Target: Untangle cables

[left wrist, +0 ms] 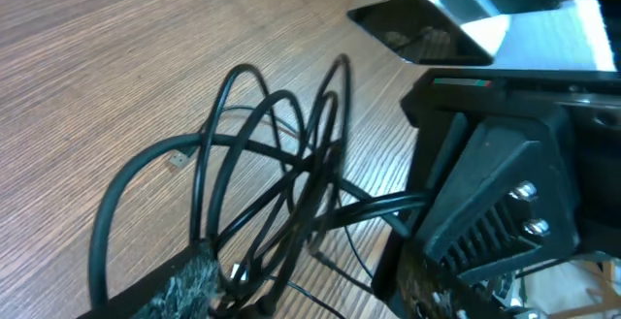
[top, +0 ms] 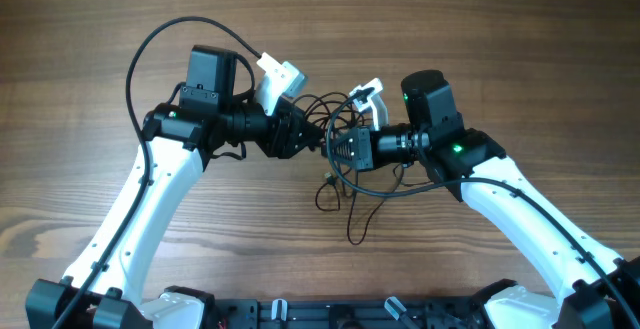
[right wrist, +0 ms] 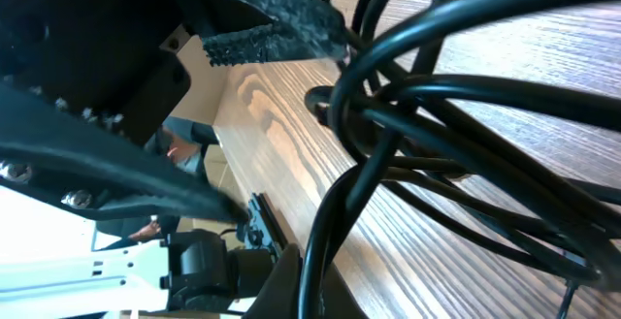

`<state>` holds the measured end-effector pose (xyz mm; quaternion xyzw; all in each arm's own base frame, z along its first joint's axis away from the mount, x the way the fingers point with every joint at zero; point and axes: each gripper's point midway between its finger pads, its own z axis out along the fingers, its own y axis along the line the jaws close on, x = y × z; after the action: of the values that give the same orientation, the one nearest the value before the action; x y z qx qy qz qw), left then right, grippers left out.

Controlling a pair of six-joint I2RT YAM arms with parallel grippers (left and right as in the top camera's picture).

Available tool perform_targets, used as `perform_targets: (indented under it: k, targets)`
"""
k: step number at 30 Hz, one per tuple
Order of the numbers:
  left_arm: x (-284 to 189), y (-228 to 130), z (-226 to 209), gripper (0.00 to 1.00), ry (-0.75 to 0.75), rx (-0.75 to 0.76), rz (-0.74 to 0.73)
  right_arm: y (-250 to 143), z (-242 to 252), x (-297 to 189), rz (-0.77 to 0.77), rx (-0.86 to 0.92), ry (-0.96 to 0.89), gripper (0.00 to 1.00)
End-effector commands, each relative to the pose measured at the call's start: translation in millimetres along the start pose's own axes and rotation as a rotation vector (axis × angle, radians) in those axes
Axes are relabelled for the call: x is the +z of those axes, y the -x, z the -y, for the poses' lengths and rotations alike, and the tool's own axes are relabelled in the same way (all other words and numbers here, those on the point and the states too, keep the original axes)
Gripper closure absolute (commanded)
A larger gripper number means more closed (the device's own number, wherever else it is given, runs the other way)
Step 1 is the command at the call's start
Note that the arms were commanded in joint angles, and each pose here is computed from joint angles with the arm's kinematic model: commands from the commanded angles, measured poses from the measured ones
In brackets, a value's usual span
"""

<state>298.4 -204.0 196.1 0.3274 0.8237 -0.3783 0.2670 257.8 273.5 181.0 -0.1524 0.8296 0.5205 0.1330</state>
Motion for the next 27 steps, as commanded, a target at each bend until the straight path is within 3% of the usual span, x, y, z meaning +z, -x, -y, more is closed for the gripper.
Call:
perform_targets:
  k: [1, 10, 14, 23, 27]
  targets:
    - [-6.8, 7.6, 13.7, 0.39, -0.055, 0.140, 0.038, -1.0, -13.3, -0.8, -0.028, -0.018, 0.066, 0.96]
    - [-6.4, 7.5, 8.4, 0.36, -0.023, 0.260, 0.035, -10.1, -27.5, -2.8, -0.073, -0.080, 0.153, 0.96]
    - [-6.4, 7.2, 7.6, 0.46, -0.018, 0.273, 0.033, -13.1, -33.1, -4.0, -0.089, -0.082, 0.187, 0.96]
    - [-4.4, -4.0, 4.6, 0.52, 0.005, 0.286, -0.019, -19.6, -45.6, -7.7, -0.122, -0.115, 0.266, 0.96]
    - [-2.2, -13.1, 10.1, 0.60, -0.015, 0.326, -0.053, -21.6, -49.8, -9.4, -0.133, -0.117, 0.293, 0.96]
